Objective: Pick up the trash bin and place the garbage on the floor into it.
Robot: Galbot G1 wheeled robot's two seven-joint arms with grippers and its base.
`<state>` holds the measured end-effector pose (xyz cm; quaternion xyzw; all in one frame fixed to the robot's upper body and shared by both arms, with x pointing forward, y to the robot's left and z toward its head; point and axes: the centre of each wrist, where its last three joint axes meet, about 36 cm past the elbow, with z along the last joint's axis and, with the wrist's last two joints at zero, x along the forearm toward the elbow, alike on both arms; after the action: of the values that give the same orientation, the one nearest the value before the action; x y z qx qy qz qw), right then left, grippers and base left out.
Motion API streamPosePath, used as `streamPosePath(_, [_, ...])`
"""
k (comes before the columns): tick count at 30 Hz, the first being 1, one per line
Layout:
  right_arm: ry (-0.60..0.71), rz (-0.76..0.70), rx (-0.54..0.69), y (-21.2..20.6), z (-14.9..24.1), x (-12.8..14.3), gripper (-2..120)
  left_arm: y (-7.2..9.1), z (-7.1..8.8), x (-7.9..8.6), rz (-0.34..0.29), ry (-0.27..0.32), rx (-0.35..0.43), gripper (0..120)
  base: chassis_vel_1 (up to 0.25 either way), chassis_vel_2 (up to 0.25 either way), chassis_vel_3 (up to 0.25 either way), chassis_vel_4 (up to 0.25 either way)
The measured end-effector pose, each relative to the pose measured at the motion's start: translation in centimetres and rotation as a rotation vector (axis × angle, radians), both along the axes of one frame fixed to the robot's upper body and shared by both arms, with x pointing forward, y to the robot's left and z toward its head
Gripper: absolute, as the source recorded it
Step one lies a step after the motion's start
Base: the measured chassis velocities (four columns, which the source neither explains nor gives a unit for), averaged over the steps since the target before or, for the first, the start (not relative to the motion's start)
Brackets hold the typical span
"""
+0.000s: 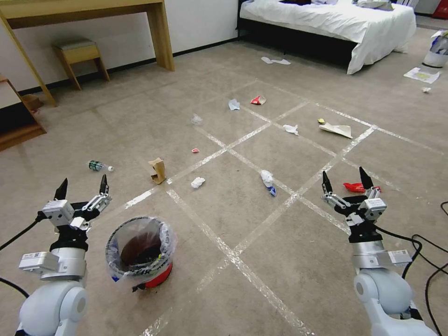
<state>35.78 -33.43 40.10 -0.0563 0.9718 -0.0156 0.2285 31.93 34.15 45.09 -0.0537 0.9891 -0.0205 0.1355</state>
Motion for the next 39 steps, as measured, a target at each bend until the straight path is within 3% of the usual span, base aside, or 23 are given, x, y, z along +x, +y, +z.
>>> streamPosePath(39, [0.019,0.007,-0.014,-0.35,-0.33,0.59,100,-0.09,-0.14,-0.04,0.002,0.018,-0.015,100,0.0,0.0,0.0,0.0])
